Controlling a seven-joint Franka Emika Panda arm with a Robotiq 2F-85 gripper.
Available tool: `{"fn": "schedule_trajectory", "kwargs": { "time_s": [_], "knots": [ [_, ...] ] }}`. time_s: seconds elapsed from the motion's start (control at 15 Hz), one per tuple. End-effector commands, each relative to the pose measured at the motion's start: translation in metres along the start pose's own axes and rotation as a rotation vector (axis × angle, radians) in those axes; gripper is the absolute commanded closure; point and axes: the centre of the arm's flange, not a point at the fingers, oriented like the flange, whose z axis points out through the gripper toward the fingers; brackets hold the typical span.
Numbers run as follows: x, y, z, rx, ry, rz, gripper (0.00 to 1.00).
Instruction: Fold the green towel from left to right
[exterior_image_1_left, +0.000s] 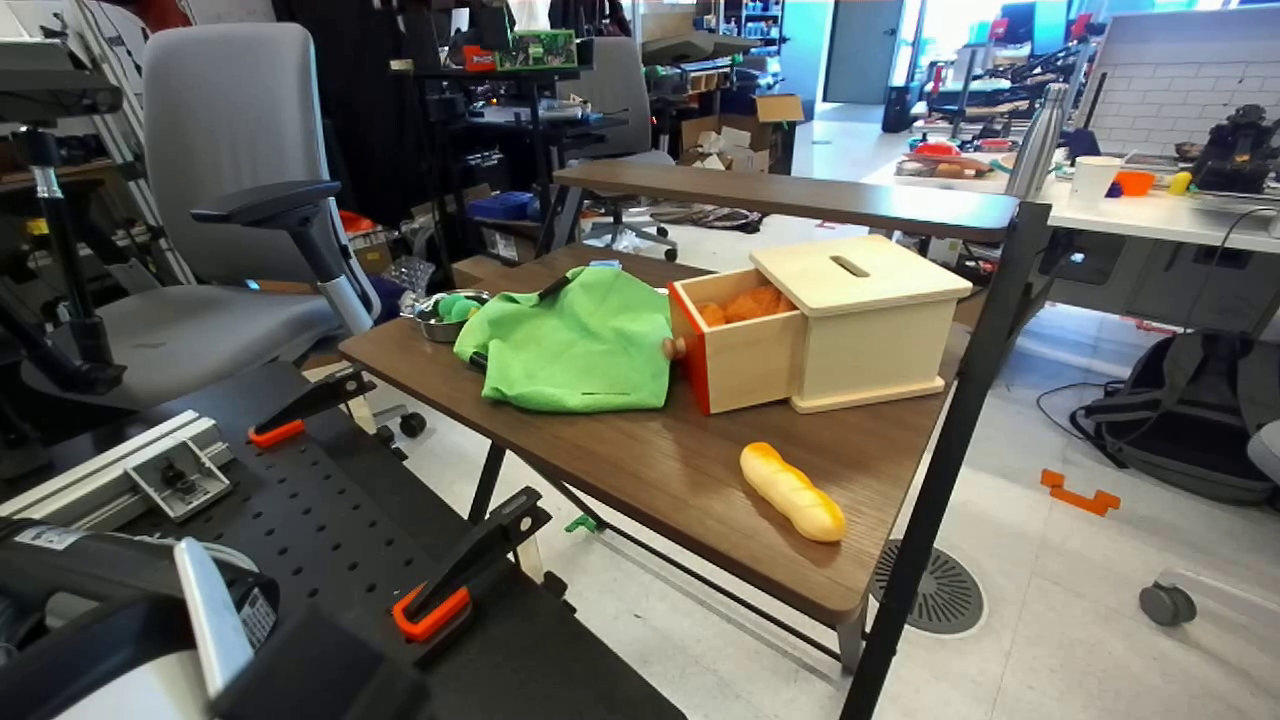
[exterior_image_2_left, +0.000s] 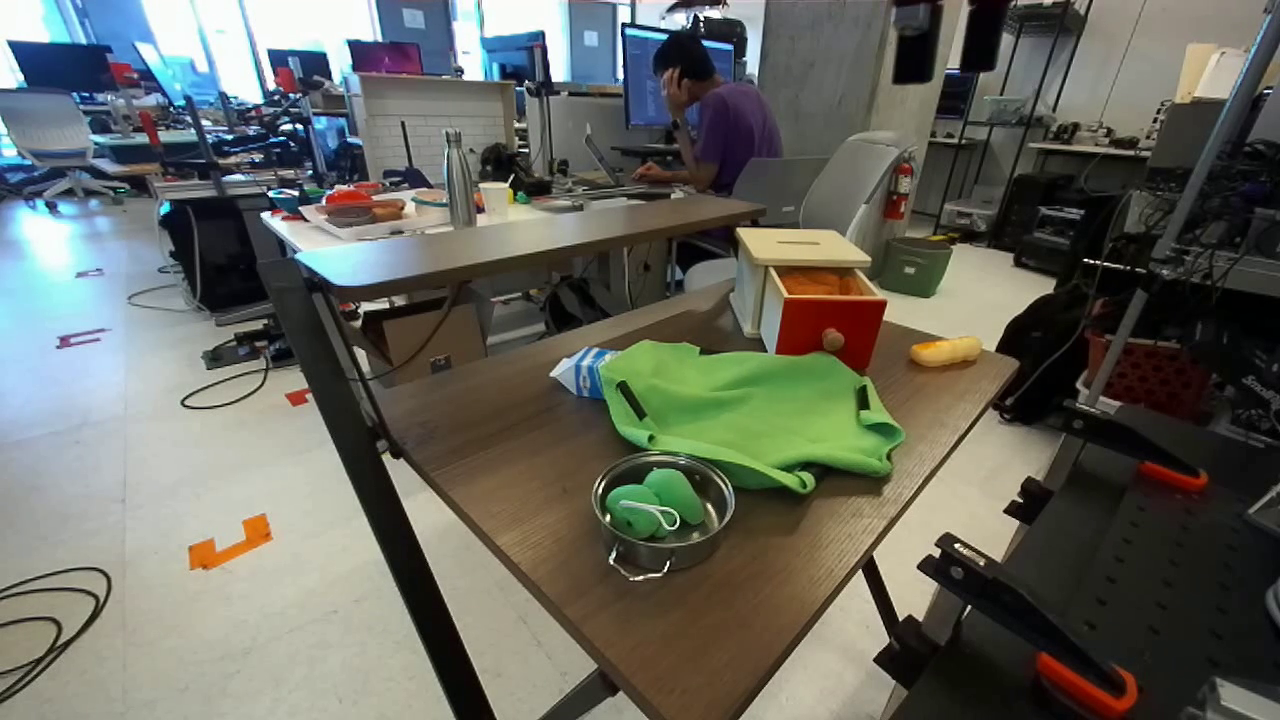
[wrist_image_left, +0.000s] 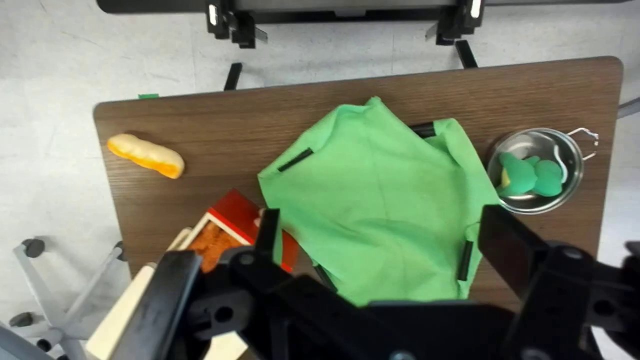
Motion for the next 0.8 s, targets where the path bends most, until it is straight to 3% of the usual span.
{"fn": "schedule_trajectory", "kwargs": {
  "time_s": [0.0, 0.4, 0.73],
  "knots": [
    [0.055, -0.037, 0.014, 0.058, 0.028, -0.013, 0.0],
    [0.118, -0.08, 0.061, 0.067, 0.043, 0.012, 0.0],
    [0.135, -0.102, 0.117, 0.041, 0.028, 0.054, 0.0]
  ]
}}
